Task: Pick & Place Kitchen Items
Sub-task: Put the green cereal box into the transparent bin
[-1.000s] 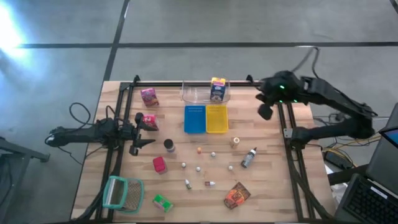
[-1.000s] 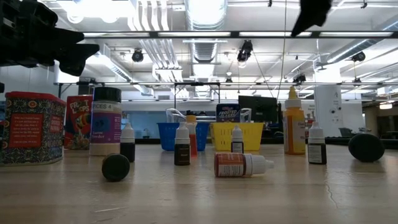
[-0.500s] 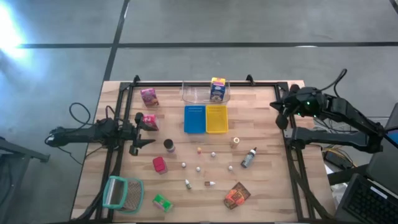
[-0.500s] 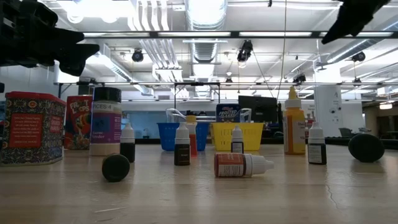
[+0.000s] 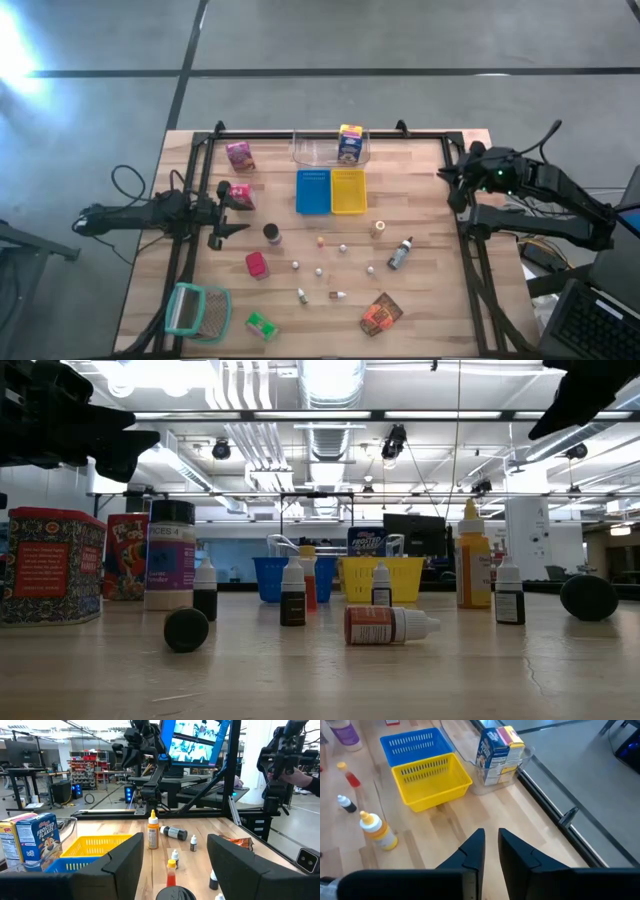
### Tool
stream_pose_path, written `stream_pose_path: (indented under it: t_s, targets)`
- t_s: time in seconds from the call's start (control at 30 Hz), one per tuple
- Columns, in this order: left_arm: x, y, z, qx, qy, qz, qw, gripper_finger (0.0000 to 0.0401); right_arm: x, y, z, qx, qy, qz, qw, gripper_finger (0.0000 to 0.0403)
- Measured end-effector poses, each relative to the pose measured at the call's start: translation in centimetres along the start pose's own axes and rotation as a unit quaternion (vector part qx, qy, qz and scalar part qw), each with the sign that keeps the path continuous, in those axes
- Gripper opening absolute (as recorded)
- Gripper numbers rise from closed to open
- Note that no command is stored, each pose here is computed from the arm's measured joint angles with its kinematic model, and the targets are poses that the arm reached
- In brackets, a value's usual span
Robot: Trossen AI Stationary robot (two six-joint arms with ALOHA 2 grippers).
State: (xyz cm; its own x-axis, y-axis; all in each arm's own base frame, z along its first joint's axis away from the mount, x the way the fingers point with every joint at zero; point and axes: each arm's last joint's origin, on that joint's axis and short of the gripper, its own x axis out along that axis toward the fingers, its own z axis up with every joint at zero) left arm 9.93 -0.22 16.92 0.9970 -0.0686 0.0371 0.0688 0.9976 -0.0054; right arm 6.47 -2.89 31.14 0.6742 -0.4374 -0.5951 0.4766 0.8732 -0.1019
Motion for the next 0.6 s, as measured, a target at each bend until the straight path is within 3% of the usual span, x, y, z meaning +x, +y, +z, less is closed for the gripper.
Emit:
stream_pose_path:
  t_s: [0.2, 0.6]
  targets:
    - [0.0, 0.0, 0.0, 0.000, 0.000, 0.000, 1.000, 0.0226, 0.4, 0.1, -1.1, 0.011, 0.023, -0.001, 1.000, 0.0073]
    - [0.0, 0.0, 0.0, 0.000, 0.000, 0.000, 1.000, 0.0226, -1.6, -0.3, -3.2, 0.019, -0.070, 0.001, 0.997, 0.0115]
